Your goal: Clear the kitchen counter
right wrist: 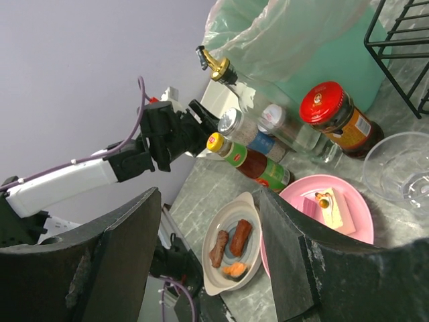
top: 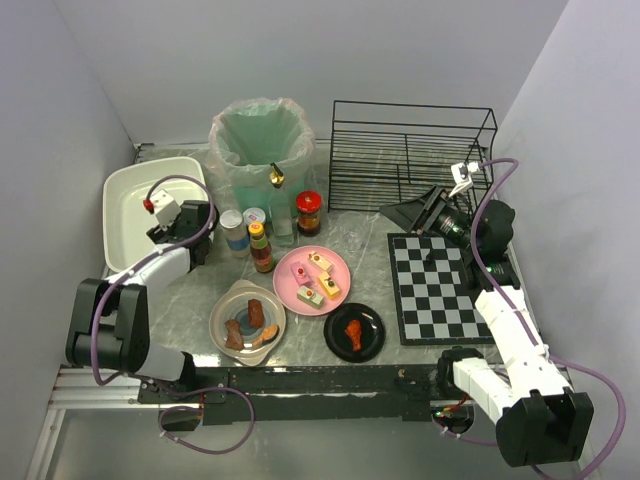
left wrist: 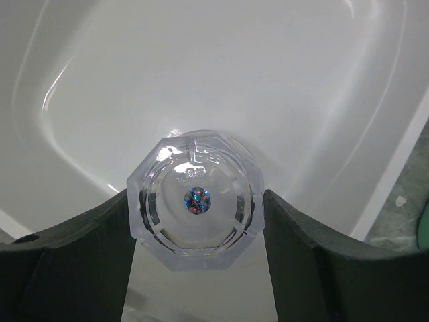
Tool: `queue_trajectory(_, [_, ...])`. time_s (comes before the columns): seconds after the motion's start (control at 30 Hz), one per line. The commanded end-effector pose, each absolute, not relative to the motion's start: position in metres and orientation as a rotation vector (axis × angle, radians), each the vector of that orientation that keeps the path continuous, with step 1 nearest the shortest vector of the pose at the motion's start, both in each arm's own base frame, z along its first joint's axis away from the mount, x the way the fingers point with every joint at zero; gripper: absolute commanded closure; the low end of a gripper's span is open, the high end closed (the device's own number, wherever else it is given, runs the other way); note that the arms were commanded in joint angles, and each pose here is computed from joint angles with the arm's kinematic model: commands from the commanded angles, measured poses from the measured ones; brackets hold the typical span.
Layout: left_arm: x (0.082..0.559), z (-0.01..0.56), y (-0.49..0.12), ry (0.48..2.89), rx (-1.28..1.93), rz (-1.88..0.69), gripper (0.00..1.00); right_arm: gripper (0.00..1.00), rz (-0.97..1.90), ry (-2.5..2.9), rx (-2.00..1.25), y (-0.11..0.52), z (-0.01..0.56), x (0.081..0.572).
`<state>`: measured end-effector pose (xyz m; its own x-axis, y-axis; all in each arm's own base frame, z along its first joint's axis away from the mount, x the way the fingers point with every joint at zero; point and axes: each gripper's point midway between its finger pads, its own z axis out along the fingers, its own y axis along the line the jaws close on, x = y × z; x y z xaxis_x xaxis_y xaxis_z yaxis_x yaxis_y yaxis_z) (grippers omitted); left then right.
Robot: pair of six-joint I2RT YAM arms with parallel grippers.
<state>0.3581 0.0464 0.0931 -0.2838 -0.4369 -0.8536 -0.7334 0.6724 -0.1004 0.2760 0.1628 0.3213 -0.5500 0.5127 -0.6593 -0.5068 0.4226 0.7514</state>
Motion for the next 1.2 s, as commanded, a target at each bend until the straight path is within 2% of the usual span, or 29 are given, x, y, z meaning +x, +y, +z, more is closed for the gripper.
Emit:
queue_trajectory(0.0, [0.382, 0.119, 0.047, 1.846, -0.920, 0.323, 0.69, 0.33, 1.298, 1.692, -0.030, 0.163, 0.323, 0.275])
queue_trajectory(0.13, [0.383, 0.121, 0.046, 1.844, -0.909, 0.308, 0.50, 0.33, 1.298, 1.698, -0.027, 0.163, 0.321, 0.276])
queue_trajectory(0.27, [0.385, 0.120, 0.045, 1.850, -0.904, 0.307, 0.39, 0.33, 1.294, 1.705, -0.028, 0.163, 0.319, 0.277])
queue_trajectory(0.7, [0.383, 0.112, 0.046, 1.892, -0.912, 0.329, 0.20, 0.33, 1.286, 1.711, -0.025, 0.163, 0.317, 0.276])
queue_trajectory(0.9, [0.382, 0.106, 0.046, 1.911, -0.914, 0.336, 0.16, 0.33, 1.285, 1.719, -0.017, 0.162, 0.315, 0.276])
queue_trajectory(1.03, [0.378, 0.109, 0.048, 1.913, -0.924, 0.353, 0.01, 0.33, 1.276, 1.725, -0.010, 0.161, 0.312, 0.278])
queue_trajectory(1.17, [0.374, 0.135, 0.051, 1.876, -0.934, 0.343, 0.01, 0.33, 1.257, 1.761, 0.022, 0.159, 0.303, 0.282])
